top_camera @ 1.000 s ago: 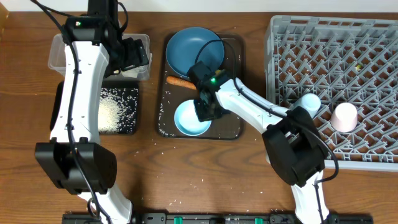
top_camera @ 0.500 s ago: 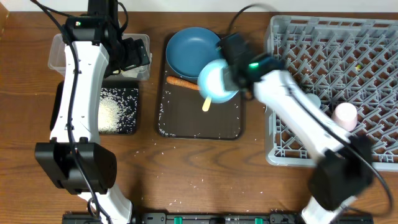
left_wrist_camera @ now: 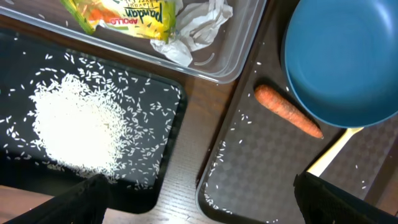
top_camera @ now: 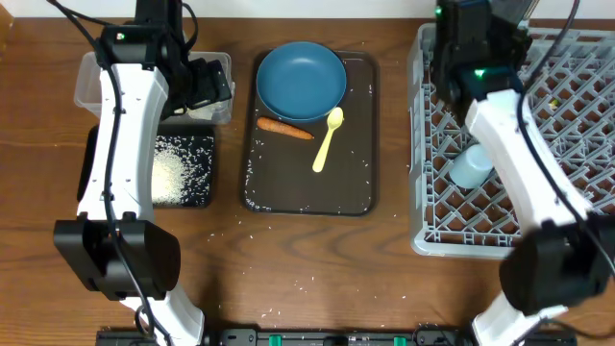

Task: Sort waste into correct bins and load items into the dishwasher rack
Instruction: 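Carry the bowl with right gripper and place it in the rack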

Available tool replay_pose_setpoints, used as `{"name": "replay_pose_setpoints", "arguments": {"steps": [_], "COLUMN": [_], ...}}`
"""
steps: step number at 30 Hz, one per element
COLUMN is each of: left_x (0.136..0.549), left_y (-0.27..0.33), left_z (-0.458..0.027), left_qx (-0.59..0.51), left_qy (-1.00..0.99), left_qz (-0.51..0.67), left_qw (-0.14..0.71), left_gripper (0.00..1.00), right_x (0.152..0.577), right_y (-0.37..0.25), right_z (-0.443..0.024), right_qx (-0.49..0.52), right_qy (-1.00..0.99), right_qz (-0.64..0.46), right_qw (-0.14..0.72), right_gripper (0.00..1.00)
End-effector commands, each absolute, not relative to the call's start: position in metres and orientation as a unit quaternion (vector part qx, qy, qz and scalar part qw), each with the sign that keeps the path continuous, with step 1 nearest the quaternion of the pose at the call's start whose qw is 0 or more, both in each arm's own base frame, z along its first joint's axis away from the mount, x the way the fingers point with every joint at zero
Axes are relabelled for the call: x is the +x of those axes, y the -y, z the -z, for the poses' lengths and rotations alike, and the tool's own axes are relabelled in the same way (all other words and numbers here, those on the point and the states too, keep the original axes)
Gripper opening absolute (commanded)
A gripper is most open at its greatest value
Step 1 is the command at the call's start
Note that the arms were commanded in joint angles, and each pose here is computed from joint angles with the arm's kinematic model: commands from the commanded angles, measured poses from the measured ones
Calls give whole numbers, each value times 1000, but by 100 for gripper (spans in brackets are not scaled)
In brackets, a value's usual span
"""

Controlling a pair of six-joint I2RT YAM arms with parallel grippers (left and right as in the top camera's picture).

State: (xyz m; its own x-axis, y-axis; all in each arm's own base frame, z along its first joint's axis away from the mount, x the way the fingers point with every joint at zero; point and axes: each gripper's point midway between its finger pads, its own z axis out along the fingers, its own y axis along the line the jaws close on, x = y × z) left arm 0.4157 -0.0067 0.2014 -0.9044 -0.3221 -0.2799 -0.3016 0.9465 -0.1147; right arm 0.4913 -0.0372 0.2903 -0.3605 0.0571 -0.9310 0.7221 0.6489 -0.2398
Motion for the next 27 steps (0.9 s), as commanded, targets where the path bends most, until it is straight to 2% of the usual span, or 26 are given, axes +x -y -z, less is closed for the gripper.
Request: {"name": "replay_pose_setpoints", "arguments": {"steps": [1, 8, 15, 23, 27], "left_x": [416, 416, 416, 416, 416], "left_y": [7, 7, 7, 7, 7], "left_z": [-214, -214, -214, -214, -214], "left_qx": [-162, -162, -162, -162, -162], "left_qy": [-972, -972, -972, -972, -972], "left_qz": [37, 37, 37, 37, 37], "left_qw": [165, 165, 165, 165, 165], "left_gripper": [97, 97, 97, 97, 97], "right_x": [508, 542, 547, 533, 533], "right_y": [68, 77, 77, 82, 85], "right_z": [-259, -213, -176, -169, -169], "right_qx": [225, 174, 143, 125, 135], "right_qy": [-748, -738, -752, -756, -754], "right_qz": [430, 499, 515, 545, 543], "right_qw": [453, 420, 386, 340, 345], "right_gripper": [1, 1, 1, 1, 1]}}
